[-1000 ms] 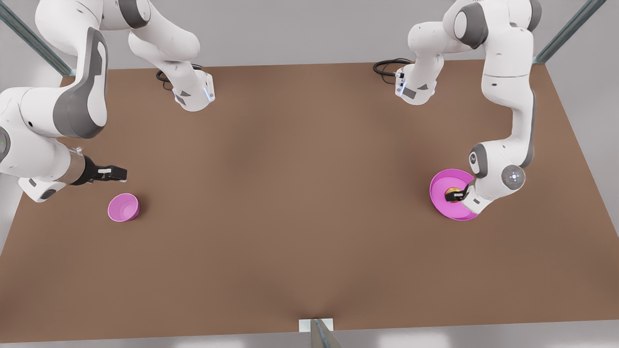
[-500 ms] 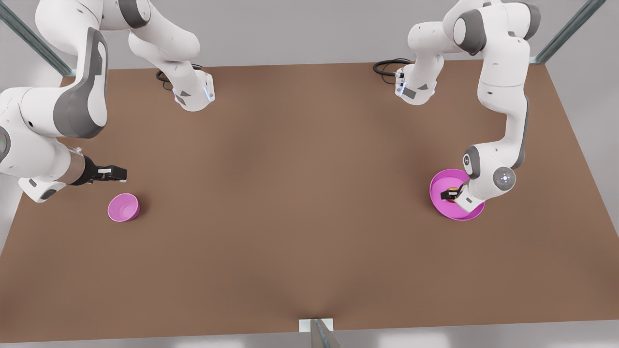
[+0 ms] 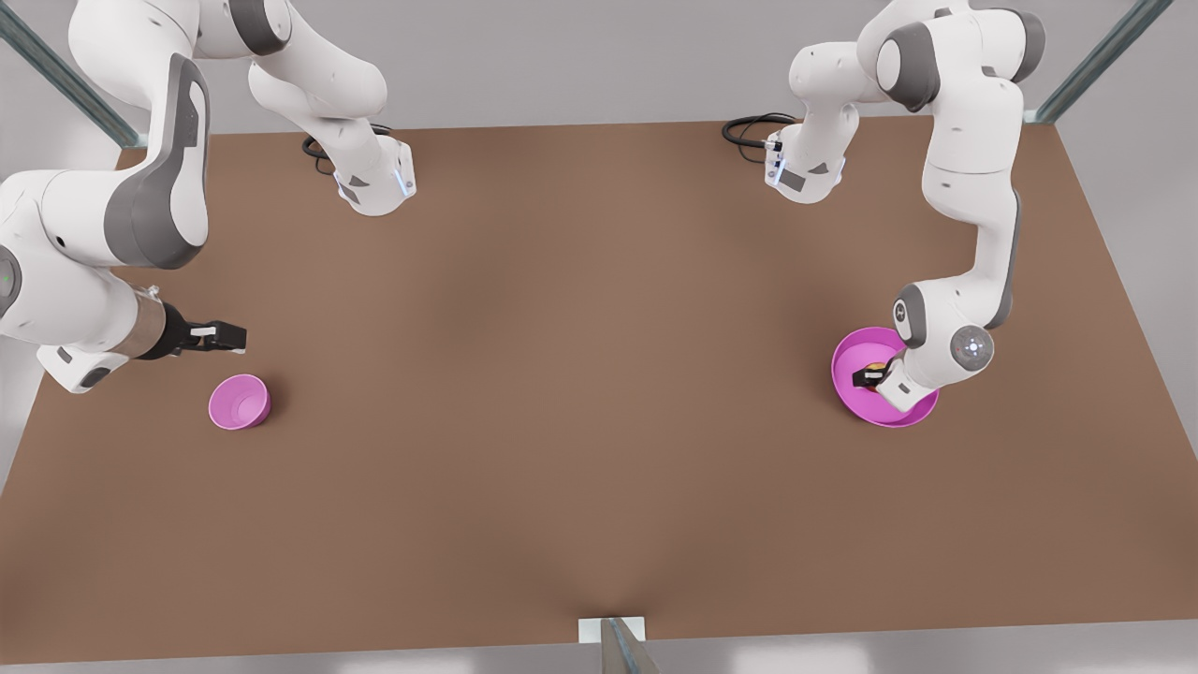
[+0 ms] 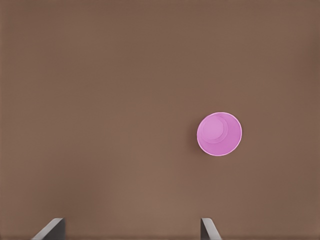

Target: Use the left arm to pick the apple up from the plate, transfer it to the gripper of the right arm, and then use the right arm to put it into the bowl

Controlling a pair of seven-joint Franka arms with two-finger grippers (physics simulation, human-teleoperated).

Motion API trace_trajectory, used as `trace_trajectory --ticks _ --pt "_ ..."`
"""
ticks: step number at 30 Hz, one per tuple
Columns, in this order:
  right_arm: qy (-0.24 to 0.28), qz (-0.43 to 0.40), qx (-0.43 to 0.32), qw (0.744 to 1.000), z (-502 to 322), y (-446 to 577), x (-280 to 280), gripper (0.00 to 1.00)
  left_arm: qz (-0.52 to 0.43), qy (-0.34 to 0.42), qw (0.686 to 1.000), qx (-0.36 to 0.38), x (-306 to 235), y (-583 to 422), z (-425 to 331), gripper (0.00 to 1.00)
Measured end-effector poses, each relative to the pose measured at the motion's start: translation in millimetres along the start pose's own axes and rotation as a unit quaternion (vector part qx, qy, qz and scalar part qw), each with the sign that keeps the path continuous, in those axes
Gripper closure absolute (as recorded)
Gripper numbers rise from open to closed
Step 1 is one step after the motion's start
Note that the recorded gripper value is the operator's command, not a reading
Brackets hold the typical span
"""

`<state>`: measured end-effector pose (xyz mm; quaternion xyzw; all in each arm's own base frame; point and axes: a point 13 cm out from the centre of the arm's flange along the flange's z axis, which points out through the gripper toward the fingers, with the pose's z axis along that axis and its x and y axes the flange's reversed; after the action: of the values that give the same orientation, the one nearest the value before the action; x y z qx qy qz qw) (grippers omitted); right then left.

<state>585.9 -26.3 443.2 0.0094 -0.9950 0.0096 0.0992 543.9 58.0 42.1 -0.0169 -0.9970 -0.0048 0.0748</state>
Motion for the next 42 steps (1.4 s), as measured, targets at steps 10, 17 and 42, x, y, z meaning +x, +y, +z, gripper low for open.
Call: trace_trajectory --ticks 10,17,42 --pt "-0.001 0.0 0.0 1.0 0 0 0 0.0 0.004 0.004 1.0 0.0 2 -1 2 0.18" --pt "-0.001 -0.001 0.0 1.0 0 0 -1 0.0 0.005 0.005 1.0 0.0 2 -1 2 0.23" --pt "0.027 -0.05 -0.063 0.996 63 55 -43 0.0 0.006 -0.017 1.0 0.013 -15 -15 -99 0.27"
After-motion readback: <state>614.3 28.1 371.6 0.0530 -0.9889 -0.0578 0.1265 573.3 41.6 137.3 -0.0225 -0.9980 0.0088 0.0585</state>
